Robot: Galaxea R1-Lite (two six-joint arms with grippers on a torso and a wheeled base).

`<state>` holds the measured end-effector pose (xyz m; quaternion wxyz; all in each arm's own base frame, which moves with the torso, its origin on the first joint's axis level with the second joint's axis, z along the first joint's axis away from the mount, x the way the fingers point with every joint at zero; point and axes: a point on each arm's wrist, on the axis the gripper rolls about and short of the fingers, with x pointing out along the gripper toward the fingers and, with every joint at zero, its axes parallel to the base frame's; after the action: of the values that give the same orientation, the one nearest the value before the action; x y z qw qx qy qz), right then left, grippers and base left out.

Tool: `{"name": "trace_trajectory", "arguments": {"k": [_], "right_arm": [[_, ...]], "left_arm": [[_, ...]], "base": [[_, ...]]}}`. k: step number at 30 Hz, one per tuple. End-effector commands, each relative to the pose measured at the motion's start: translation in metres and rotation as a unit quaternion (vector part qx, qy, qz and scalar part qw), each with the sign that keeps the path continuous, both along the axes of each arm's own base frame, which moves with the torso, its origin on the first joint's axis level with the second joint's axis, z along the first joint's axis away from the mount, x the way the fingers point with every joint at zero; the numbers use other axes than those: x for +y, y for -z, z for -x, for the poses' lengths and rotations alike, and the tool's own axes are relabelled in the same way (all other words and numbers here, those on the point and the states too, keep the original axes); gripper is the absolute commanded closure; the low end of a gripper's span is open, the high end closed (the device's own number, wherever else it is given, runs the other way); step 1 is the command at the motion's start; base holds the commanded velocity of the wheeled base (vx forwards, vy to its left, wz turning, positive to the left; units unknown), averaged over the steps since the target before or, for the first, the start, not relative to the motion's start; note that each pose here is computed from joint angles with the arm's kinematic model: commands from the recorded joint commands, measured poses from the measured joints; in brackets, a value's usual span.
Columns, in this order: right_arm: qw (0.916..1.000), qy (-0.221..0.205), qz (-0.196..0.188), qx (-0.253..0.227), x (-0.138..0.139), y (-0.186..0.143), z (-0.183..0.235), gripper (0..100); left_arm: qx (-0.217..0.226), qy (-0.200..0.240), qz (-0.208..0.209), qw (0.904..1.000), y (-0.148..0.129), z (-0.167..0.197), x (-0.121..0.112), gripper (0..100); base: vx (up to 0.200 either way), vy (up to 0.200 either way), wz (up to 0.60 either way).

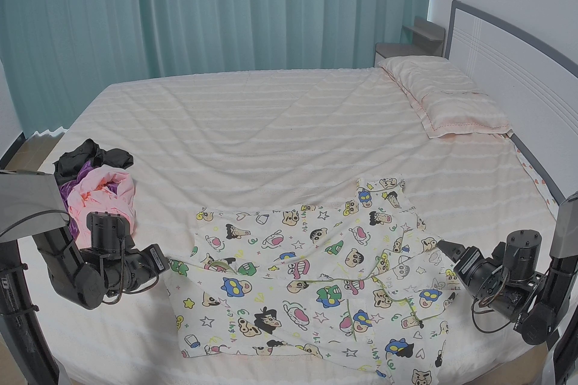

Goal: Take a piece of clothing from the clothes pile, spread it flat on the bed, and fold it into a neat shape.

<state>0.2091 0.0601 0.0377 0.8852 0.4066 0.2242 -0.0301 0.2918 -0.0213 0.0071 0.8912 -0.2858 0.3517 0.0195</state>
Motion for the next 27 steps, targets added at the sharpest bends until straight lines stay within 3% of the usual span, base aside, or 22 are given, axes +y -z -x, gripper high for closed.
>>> {"name": "trace_trajectory", "arguments": {"k": [1,7,12,15,18,23,27], "right_arm": [[1.0000,0.001,0.001,0.006,-0.001,0.001,0.003,0],[0.9996,0.006,0.009,0.025,-0.003,0.009,0.002,0],[0.9981,0.006,0.023,0.056,-0.004,0.019,0.002,0],[0.9974,0.004,0.027,0.067,-0.004,0.021,0.004,0],[0.9975,0.001,0.026,0.066,-0.003,0.020,0.005,0],[0.9976,0.001,0.026,0.065,-0.003,0.020,0.005,0],[0.9974,0.001,0.027,0.066,-0.003,0.020,0.005,0]], "left_arm": [[0.002,0.001,0.000,1.0000,0.006,-0.008,-0.001,0],[0.000,0.000,0.003,1.0000,0.011,-0.017,-0.003,0],[0.043,0.002,0.009,0.9990,0.004,0.013,0.003,0],[0.073,0.029,0.022,0.9967,-0.007,0.031,0.004,0],[0.096,0.034,0.008,0.9947,-0.011,0.035,0.009,0],[0.084,0.019,0.019,0.9962,-0.019,0.036,0.019,0],[0.117,0.066,0.042,0.9900,-0.014,0.064,0.008,0]], "base": [[0.000,0.000,0.00],[0.000,0.000,0.00],[0.000,0.000,0.00],[0.000,0.000,0.00],[0.000,0.000,0.00],[0.000,0.000,0.00],[0.000,0.000,0.00]]}}
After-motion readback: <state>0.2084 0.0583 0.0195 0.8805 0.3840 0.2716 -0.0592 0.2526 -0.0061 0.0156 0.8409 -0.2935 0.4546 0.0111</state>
